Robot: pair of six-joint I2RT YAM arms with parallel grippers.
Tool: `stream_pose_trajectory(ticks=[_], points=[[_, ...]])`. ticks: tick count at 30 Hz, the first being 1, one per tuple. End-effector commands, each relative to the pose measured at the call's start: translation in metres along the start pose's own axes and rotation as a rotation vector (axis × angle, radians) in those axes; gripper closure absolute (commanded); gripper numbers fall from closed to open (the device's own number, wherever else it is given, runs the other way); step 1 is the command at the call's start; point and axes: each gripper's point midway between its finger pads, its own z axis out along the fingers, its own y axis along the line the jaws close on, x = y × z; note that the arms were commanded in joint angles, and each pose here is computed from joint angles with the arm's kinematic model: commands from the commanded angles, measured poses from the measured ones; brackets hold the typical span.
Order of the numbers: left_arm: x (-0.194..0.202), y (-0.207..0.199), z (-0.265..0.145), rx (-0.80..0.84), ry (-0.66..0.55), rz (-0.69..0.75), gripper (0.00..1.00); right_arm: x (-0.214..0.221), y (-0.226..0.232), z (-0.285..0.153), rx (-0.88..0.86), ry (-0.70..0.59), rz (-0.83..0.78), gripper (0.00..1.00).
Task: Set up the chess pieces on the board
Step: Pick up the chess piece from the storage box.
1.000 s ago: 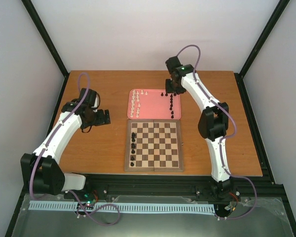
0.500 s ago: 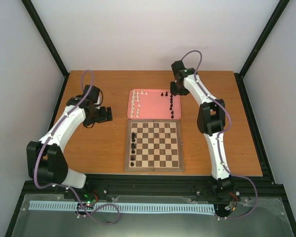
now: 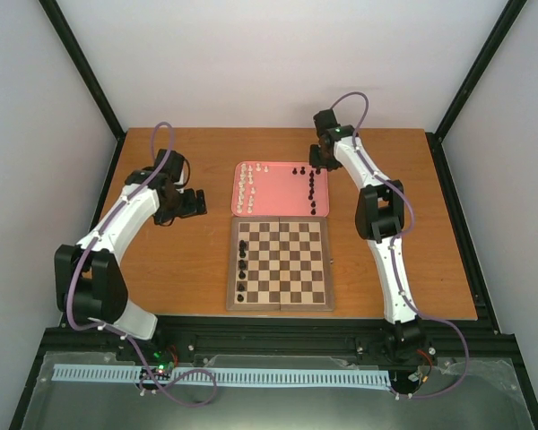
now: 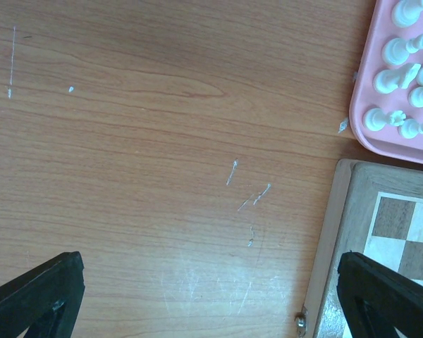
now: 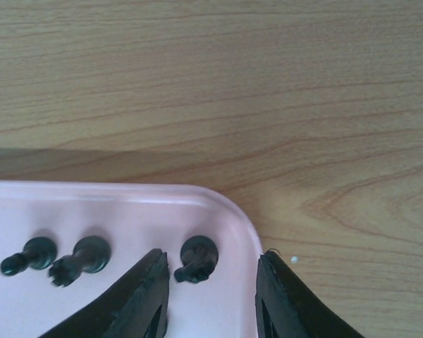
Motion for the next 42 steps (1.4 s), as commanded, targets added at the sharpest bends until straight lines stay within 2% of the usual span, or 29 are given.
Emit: stream_pose_trajectory(ticks=[1, 32, 42], points=[[-0.02, -0.008, -0.006, 0.025, -0.044, -0.018, 0.0, -0.016, -0.002, 0.004, -0.021, -0.044, 0.026, 0.65], [-0.027, -0.012, 0.004, 0.024, -0.032, 0.006, 0.0, -0.006, 0.001, 0.024, -0.059, 0.0, 0.049, 0.69], [-0.027, -0.013, 0.006, 0.024, -0.029, 0.011, 0.0, -0.003, 0.002, 0.026, -0.067, 0.012, 0.052, 0.79]])
